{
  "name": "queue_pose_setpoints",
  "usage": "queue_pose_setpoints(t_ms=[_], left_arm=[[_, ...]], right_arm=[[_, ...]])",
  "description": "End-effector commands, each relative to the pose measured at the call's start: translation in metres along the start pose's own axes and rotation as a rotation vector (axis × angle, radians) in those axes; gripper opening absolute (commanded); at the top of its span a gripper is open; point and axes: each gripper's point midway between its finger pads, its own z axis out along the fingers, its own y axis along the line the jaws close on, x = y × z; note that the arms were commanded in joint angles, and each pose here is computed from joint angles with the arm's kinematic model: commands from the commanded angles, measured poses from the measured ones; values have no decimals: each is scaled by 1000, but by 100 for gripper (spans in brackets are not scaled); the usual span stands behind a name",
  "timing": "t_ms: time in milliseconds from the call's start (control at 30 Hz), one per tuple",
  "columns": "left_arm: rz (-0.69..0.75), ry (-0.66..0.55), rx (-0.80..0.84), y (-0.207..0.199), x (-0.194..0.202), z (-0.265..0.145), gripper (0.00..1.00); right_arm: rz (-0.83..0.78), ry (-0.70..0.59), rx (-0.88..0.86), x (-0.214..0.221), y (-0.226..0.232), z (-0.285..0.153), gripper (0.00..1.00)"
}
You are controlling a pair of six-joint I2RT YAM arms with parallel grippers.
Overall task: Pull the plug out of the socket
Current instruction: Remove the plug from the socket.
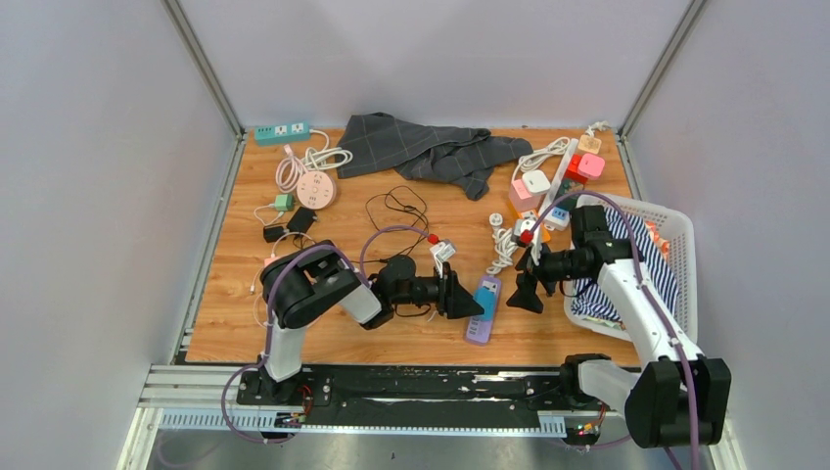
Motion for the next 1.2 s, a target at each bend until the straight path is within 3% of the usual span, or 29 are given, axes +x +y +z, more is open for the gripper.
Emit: queue_pose_setpoints(t_ms=[0, 267, 500, 867, 1167], left_arm=[[53, 2, -56, 6, -7, 6, 49], [84, -2, -77, 8, -9, 4, 49], [92, -13, -82, 8, -12, 3, 50], [110, -31, -24, -8, -13, -1, 51], [98, -63, 59, -24, -16, 0, 53]], right_arm=[[-6, -18, -4, -13, 7, -6, 100], [-83, 45, 117, -10, -11, -19, 100], [79, -31, 160, -30, -22, -22, 100], [304, -109, 25, -45, -17, -6, 95], [401, -60, -42, -38, -3, 8, 89]])
